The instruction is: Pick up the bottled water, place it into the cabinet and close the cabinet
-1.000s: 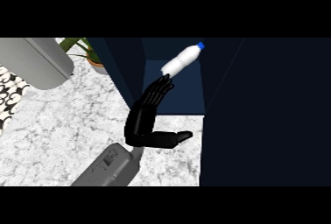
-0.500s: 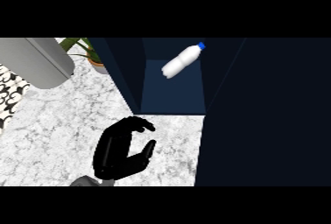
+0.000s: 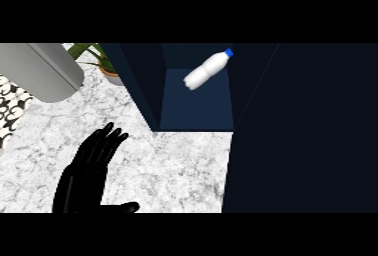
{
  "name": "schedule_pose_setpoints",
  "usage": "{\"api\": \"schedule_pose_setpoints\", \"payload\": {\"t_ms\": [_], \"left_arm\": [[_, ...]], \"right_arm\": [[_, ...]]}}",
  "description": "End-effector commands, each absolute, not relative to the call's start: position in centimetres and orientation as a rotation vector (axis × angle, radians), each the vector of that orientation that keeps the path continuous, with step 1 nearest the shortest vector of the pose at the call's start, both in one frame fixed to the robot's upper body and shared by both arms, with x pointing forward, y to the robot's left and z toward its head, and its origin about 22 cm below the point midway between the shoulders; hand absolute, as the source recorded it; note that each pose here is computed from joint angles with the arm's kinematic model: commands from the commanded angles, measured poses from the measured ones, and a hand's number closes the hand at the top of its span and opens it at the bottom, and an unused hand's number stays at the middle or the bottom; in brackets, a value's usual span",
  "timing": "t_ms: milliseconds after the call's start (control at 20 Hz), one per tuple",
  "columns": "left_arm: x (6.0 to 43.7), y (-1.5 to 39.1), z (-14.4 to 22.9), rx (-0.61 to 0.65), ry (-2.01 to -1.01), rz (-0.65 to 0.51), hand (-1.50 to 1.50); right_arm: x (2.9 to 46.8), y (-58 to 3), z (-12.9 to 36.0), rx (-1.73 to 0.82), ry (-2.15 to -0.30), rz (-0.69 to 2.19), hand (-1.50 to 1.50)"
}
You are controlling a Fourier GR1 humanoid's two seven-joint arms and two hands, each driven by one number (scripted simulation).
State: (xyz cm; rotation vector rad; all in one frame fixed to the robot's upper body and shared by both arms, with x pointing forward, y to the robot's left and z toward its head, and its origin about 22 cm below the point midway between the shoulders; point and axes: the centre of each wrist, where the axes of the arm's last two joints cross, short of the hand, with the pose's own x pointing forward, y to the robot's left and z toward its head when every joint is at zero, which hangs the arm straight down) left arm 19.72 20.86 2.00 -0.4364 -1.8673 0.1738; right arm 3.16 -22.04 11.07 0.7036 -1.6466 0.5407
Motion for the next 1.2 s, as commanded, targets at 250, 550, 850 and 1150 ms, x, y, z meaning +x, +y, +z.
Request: {"api": "schedule_pose_setpoints", "payload": {"t_ms": [250, 550, 850, 1150], "left_arm": [[16.8, 25.4, 2.7, -0.423, -1.848, 0.254, -1.50], [16.6, 27.5, 3.6, -0.431, -1.861, 0.250, -1.50], [15.4, 30.2, 4.0, -0.444, -1.852, 0.234, -1.50], [15.4, 31.2, 4.8, -0.476, -1.845, 0.189, -1.50]], "right_arm": [[3.0, -20.3, 16.3, 0.753, -1.655, 0.890, 1.50], [3.3, -19.2, 16.0, 0.842, -1.644, 0.898, 1.50], [3.3, -17.0, 14.5, 0.975, -1.659, 0.633, 1.50], [3.9, -16.5, 14.2, 1.007, -1.635, 0.706, 1.50]]}}
